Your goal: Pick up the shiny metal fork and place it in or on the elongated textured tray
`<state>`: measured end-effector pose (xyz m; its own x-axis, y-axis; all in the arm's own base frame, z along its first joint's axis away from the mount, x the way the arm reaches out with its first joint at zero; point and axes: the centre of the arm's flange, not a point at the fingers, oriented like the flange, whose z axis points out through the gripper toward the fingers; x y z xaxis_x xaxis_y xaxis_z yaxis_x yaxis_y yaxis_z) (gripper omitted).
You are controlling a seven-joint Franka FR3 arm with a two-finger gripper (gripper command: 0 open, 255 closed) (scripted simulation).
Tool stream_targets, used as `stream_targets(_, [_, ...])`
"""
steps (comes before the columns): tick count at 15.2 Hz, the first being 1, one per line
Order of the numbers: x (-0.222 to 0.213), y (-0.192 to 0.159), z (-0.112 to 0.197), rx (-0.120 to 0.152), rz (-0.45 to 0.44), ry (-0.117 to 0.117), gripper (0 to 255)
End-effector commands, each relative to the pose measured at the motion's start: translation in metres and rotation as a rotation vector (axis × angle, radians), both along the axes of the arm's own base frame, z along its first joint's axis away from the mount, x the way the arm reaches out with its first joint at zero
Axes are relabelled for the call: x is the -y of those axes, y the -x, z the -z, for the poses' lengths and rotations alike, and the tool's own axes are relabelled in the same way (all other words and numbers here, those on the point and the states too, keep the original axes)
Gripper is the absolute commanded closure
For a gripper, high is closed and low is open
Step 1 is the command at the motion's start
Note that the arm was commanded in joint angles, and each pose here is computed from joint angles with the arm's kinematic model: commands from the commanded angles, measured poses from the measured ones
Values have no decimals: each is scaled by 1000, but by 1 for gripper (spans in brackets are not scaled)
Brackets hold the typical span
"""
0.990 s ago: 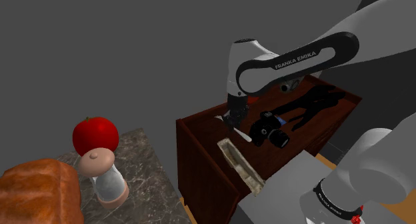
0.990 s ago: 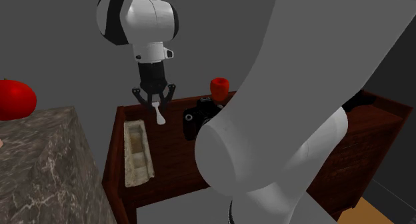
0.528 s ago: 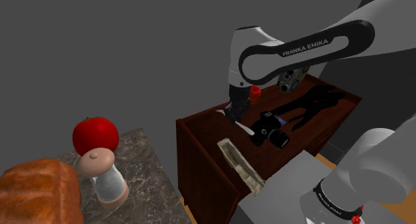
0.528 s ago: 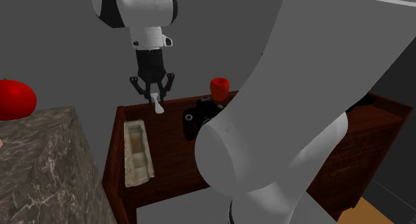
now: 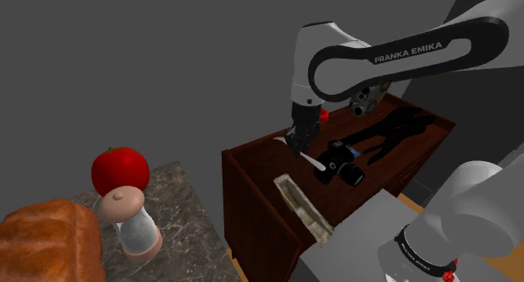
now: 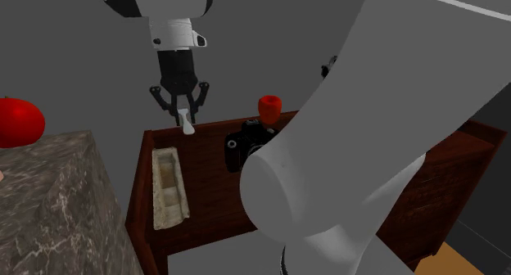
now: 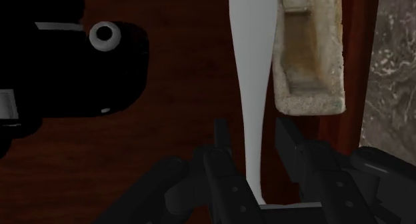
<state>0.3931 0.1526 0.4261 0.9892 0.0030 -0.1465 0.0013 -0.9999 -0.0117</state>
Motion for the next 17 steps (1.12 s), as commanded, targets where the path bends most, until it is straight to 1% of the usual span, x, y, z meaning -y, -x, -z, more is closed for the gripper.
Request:
stream_targets(1, [-13, 21, 0, 0, 1, 0, 255])
stream_targets(8, [-63, 99, 9, 0, 1, 0, 255])
stream_targets(9, [-67, 105, 9, 0, 1, 0, 255])
stream_targets(17, [-67, 105, 51, 0, 1, 0, 255])
